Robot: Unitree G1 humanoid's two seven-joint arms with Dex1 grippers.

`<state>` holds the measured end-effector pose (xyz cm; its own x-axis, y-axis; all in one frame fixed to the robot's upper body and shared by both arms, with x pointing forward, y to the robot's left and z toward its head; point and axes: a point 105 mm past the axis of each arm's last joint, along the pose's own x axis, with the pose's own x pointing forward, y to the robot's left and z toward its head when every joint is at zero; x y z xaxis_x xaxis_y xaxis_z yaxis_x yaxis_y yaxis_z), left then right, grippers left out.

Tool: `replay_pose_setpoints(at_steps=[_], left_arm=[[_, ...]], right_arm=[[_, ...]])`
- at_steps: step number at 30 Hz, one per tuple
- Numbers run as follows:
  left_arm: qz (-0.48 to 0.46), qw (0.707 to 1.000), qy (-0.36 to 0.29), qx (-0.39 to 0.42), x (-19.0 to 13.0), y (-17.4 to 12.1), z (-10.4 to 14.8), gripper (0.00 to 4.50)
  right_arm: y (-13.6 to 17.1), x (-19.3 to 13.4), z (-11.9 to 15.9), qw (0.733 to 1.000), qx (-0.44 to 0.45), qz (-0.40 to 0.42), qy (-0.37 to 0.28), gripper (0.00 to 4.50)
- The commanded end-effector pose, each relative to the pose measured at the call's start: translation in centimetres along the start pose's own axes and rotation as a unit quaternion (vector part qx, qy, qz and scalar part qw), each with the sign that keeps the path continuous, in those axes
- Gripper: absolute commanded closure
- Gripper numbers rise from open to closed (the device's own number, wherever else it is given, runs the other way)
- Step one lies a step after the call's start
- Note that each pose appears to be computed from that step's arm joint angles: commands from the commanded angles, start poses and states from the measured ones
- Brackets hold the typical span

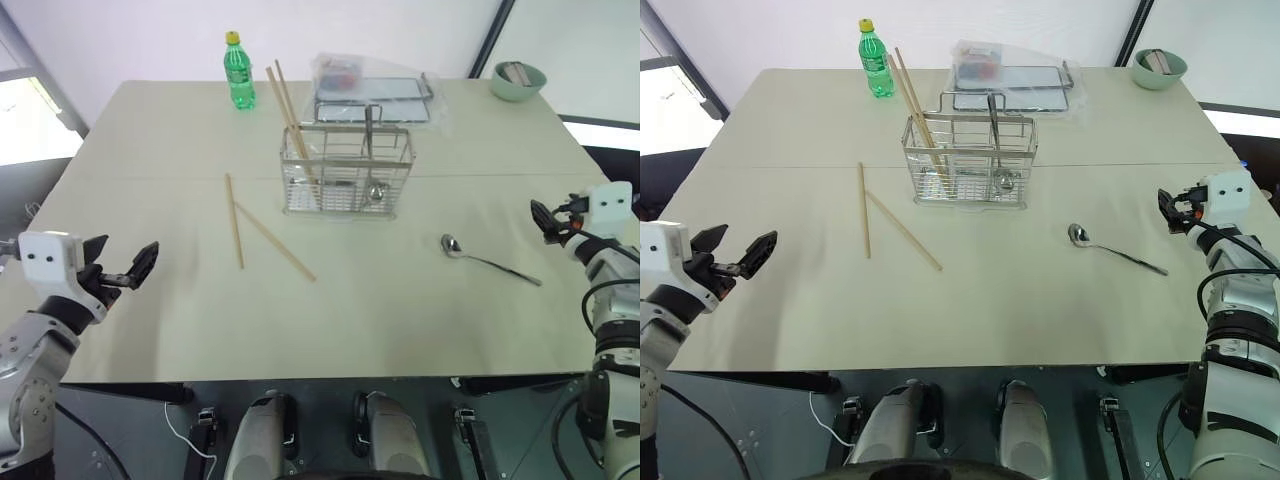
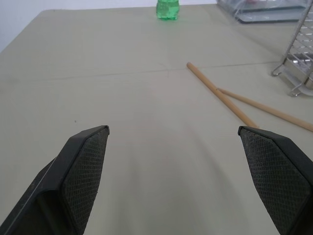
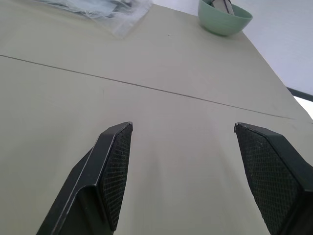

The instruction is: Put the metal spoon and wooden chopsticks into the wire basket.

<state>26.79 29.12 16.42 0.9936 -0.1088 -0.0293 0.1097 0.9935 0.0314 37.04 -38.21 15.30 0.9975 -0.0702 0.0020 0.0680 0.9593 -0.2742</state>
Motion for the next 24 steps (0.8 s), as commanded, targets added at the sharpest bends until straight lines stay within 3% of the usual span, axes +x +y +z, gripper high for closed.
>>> replay_pose_setpoints(at_steps=[1, 24], left_arm=[[0.008, 1.000, -0.027, 0.007, -0.14, 0.31, 1.59, 0.06], [0.012, 0.999, -0.030, 0.022, 0.21, 0.55, 2.02, 0.06]], right_arm=[[-0.27, 0.14, 1.38, 1.000, -0.005, -0.006, -0.027, 1.09], [-0.91, 0.23, 2.14, 0.999, -0.009, -0.013, -0.035, 1.09]])
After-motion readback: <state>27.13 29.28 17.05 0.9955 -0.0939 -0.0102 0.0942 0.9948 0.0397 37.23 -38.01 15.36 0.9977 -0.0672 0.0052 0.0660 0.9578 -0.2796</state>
